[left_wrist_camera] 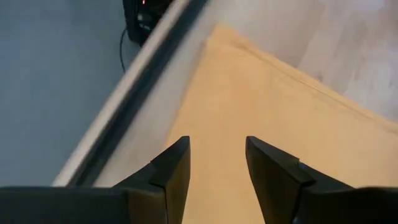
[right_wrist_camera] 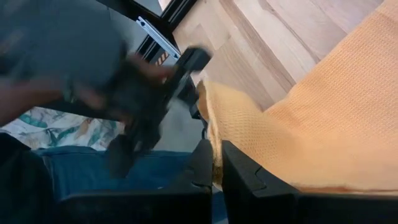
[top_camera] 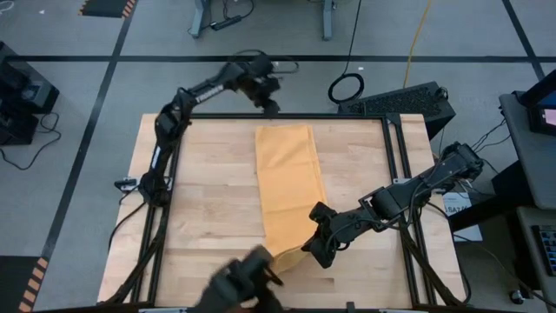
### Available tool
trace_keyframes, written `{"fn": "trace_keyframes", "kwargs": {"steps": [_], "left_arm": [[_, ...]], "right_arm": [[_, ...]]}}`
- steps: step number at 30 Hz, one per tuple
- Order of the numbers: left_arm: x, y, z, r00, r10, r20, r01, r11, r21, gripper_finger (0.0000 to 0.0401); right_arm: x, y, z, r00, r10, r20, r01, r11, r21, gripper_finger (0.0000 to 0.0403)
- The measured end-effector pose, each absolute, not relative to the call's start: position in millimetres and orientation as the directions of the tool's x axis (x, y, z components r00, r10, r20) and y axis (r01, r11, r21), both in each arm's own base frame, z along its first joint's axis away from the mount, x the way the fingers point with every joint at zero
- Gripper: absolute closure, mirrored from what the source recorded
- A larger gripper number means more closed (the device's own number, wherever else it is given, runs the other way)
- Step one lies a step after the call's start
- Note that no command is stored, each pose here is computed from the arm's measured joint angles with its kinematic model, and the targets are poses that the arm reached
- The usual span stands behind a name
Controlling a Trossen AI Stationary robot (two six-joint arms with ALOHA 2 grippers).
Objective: Roll towel
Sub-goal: Roll the yellow towel
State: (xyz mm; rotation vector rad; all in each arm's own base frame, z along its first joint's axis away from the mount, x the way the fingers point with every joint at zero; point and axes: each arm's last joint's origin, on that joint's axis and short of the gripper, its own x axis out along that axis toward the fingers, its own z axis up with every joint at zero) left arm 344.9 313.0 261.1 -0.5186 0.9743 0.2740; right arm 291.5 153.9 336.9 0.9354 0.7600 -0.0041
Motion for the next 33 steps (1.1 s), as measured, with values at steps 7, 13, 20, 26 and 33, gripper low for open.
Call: {"fn": "trace_keyframes", "kwargs": {"steps": [7, 13, 20, 26, 33], "left_arm": [[301, 356, 207, 0.484, -0.148, -0.862, -0.557, 0.708, -0.434, 0.0241], [291, 352, 188, 0.396, -0.282, -0.874, -0.592, 0.649, -0.478, 0.0223], [301, 344, 187, 0.295, -0.211, -0.932, -0.697, 0.619, -0.361, 0.0177], [304, 339, 176, 0.276, -0.201, -0.940, -0.735, 0.586, -0.341, 0.0149], [305, 335, 161, 0.270, -0.217, -0.938, -0.727, 0.593, -0.346, 0.0158]], "right_arm": [[291, 154, 337, 0.742, 0.310, -0.594, 0.318, 0.617, 0.720, 0.0399], [291, 154, 337, 0.742, 0.311, -0.594, 0.319, 0.616, 0.721, 0.0399], [291, 154, 337, 0.741, 0.314, -0.593, 0.320, 0.612, 0.723, 0.0399], [291, 154, 337, 0.741, 0.314, -0.593, 0.328, 0.602, 0.728, 0.0399], [291, 154, 337, 0.741, 0.313, -0.593, 0.332, 0.597, 0.730, 0.0399]]}}
